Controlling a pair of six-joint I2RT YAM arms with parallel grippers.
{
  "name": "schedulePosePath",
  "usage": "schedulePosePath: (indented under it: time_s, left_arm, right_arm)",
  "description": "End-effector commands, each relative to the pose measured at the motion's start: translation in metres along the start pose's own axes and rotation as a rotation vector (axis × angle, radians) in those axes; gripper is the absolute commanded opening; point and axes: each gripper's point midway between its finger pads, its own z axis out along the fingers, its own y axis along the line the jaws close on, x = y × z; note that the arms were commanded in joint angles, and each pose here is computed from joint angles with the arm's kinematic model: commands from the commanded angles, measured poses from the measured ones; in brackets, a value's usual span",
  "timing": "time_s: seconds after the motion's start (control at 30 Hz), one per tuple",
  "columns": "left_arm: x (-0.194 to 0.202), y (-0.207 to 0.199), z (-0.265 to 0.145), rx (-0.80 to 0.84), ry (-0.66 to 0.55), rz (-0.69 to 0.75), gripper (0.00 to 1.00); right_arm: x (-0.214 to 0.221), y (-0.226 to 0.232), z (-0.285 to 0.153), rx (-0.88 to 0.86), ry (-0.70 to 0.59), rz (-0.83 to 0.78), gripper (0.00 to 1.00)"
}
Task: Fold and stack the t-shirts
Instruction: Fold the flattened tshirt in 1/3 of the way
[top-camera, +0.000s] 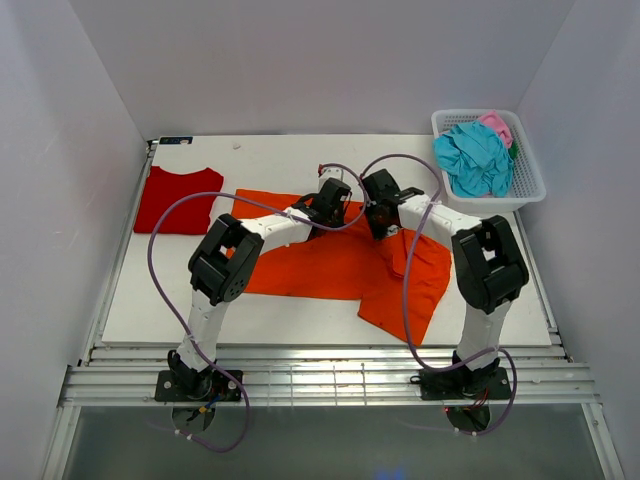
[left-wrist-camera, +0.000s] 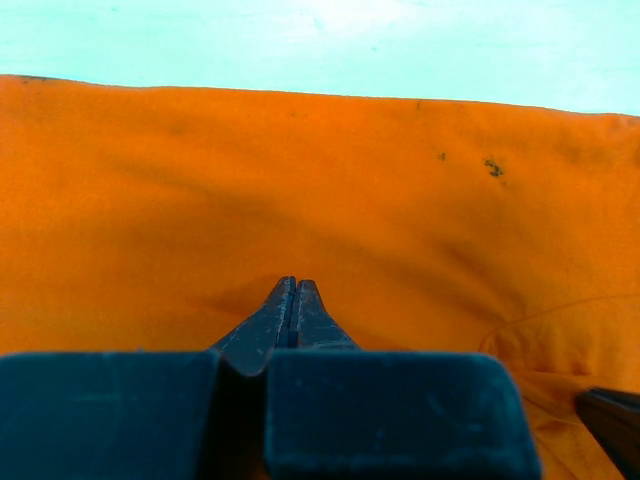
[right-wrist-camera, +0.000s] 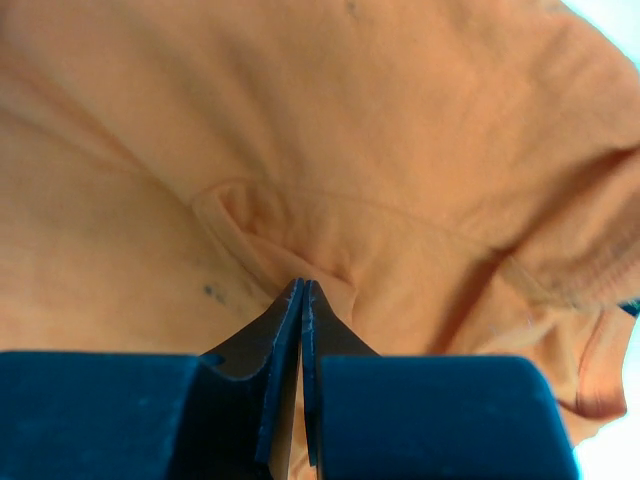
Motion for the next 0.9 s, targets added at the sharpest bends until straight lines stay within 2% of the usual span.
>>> schedulePosePath:
  time_s: [0.0,0.2,0.4,0.57,0.87]
  left_arm:
    - [-0.016,-0.001,-0.012,-0.006,-0.028,-0.017,0.0]
    - [-0.012,-0.001,-0.01,-0.005,-0.018,-0.026,0.0]
    - [-0.014,0.0,-0.013,-0.009,-0.022,-0.025,0.0]
    - [-0.016,0.001,-0.016,-0.013,-0.027,-0.021,0.0]
    - [-0.017,0.003,-0.018,-0.018,-0.031,-0.017,0.0]
  right_arm:
    - [-0.007,0.002,-0.026,-0.031,-0.046,0.03,0.08]
    - [-0.003,0.016,-0.034,-0.116,-0.044,0.031,0.08]
    - [-0.001,0.009,-0.032,-0.077,-0.076,0.046,0.08]
    - [-0.004,0.003,-0.028,-0.041,-0.072,0.043,0.24]
    - [-0.013,-0.002,-0.025,-0.01,-0.093,0.042,0.34]
